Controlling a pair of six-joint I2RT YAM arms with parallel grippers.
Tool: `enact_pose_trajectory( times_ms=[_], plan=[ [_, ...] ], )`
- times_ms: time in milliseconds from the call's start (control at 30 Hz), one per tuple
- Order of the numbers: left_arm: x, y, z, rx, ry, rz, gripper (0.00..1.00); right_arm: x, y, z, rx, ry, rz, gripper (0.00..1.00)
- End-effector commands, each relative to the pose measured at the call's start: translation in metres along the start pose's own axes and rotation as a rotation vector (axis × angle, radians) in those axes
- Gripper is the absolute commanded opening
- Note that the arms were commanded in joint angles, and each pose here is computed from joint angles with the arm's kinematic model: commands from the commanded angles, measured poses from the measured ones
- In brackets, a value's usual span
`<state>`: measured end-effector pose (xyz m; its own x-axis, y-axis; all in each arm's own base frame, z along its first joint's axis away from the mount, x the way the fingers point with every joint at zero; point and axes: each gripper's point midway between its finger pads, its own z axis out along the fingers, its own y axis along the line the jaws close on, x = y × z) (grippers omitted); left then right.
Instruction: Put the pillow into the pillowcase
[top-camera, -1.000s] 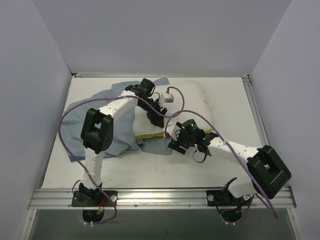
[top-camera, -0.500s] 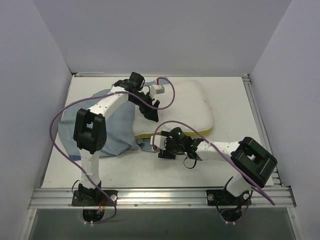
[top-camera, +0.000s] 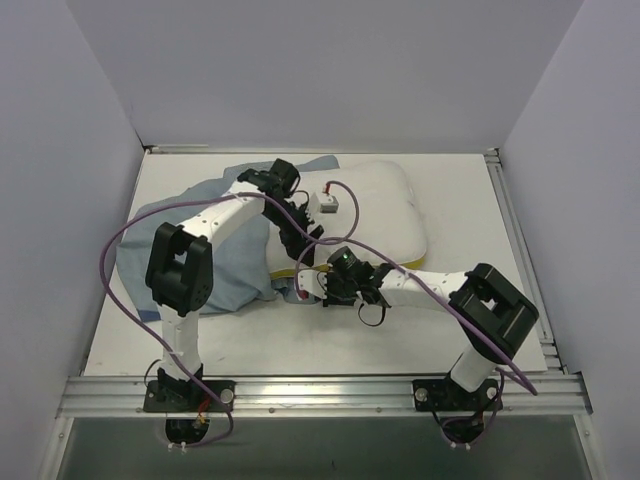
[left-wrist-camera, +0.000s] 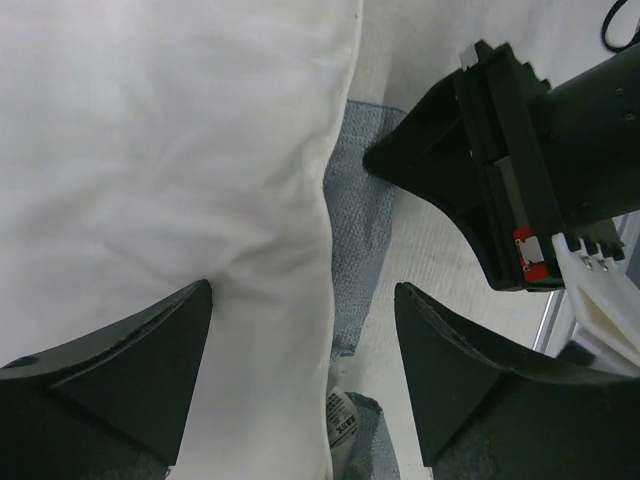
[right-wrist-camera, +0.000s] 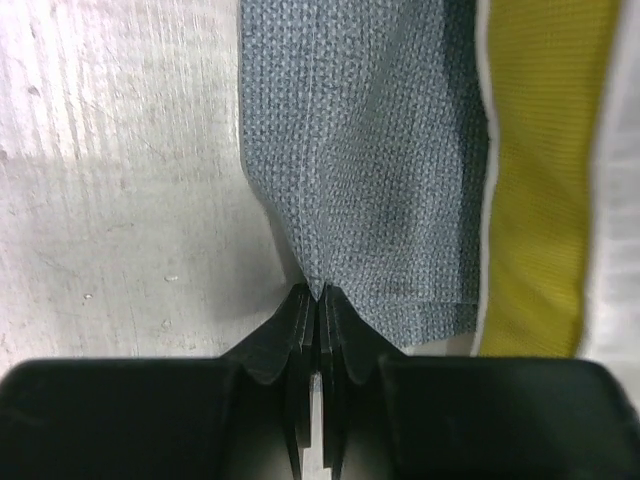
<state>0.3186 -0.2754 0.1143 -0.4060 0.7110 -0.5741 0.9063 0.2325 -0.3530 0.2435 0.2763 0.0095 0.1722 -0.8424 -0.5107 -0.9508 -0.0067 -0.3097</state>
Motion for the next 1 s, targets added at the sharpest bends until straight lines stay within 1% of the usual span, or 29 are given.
enact_pose_trajectory(
  times_ms=[0, 67, 100, 133, 167, 200, 233, 267, 300, 333, 367, 433, 467, 500, 533, 600, 667, 733, 767, 833, 867, 933, 967],
  plan=[
    [0.022, -0.001, 0.011, -0.027, 0.106, 0.048, 0.82, 0.012, 0.002, -0.013, 0.001, 0.073, -0.025, 0.00],
    [0.036, 0.009, 0.015, -0.062, 0.149, 0.046, 0.79, 0.021, 0.001, -0.017, 0.018, 0.101, -0.034, 0.00],
    [0.039, 0.014, 0.016, -0.081, 0.160, 0.053, 0.69, 0.024, 0.001, -0.018, 0.023, 0.107, -0.034, 0.00],
    [0.040, 0.017, 0.016, -0.089, 0.169, 0.071, 0.63, 0.029, 0.000, -0.020, 0.030, 0.117, -0.028, 0.00],
    [0.040, 0.018, 0.014, -0.095, 0.172, 0.077, 0.54, 0.032, -0.002, -0.022, 0.039, 0.122, -0.025, 0.00],
    [0.041, 0.019, 0.009, -0.099, 0.174, 0.077, 0.28, 0.039, -0.001, -0.023, 0.045, 0.143, -0.022, 0.00],
    [0.041, 0.019, 0.005, -0.089, 0.184, 0.107, 0.18, 0.044, -0.003, -0.026, 0.054, 0.155, -0.014, 0.00],
    [0.049, 0.011, -0.003, -0.059, 0.220, 0.094, 0.10, 0.046, -0.005, -0.031, 0.068, 0.158, -0.011, 0.00],
    [0.046, 0.014, -0.015, -0.070, 0.220, 0.103, 0.00, 0.053, -0.004, -0.034, 0.066, 0.173, -0.004, 0.00],
    [0.049, 0.013, -0.022, -0.055, 0.238, 0.128, 0.00, 0.058, -0.004, -0.037, 0.068, 0.181, 0.006, 0.00],
    [0.060, 0.002, -0.034, -0.014, 0.289, 0.102, 0.00, 0.063, -0.011, -0.044, 0.090, 0.183, 0.027, 0.00],
    [0.071, 0.007, -0.055, -0.006, 0.330, 0.110, 0.00, 0.075, -0.007, -0.052, 0.075, 0.210, 0.052, 0.00],
    [0.082, 0.002, -0.064, 0.019, 0.368, 0.080, 0.00, 0.078, -0.011, -0.061, 0.095, 0.208, 0.070, 0.00],
    [0.088, 0.002, -0.070, 0.019, 0.386, 0.080, 0.00, 0.082, -0.006, -0.065, 0.081, 0.218, 0.077, 0.00],
    [0.104, 0.008, -0.077, 0.009, 0.429, 0.068, 0.00, 0.086, -0.001, -0.068, 0.070, 0.222, 0.078, 0.00],
    [0.118, 0.013, -0.084, -0.011, 0.460, 0.078, 0.00, 0.086, 0.008, -0.081, 0.066, 0.212, 0.078, 0.00],
    [0.135, 0.015, -0.081, -0.003, 0.487, 0.055, 0.00, 0.084, 0.021, -0.089, 0.048, 0.180, 0.079, 0.00],
    [0.140, 0.013, -0.072, 0.006, 0.477, 0.028, 0.00, 0.084, 0.035, -0.093, 0.020, 0.177, 0.074, 0.00],
    [0.135, 0.011, -0.064, 0.014, 0.447, 0.029, 0.00, 0.084, 0.044, -0.097, 0.002, 0.176, 0.066, 0.00],
    [0.131, 0.002, -0.056, 0.043, 0.423, 0.017, 0.00, 0.079, 0.060, -0.100, -0.037, 0.166, 0.037, 0.00],
    [0.129, -0.006, -0.049, 0.064, 0.417, 0.024, 0.00, 0.081, 0.070, -0.103, -0.044, 0.160, 0.029, 0.00],
    [0.130, -0.012, -0.048, 0.066, 0.425, 0.053, 0.00, 0.080, 0.086, -0.106, -0.078, 0.156, -0.009, 0.00],
    [0.133, -0.016, -0.047, 0.079, 0.433, 0.065, 0.00, 0.083, 0.096, -0.112, -0.104, 0.159, -0.001, 0.00]
  ],
)
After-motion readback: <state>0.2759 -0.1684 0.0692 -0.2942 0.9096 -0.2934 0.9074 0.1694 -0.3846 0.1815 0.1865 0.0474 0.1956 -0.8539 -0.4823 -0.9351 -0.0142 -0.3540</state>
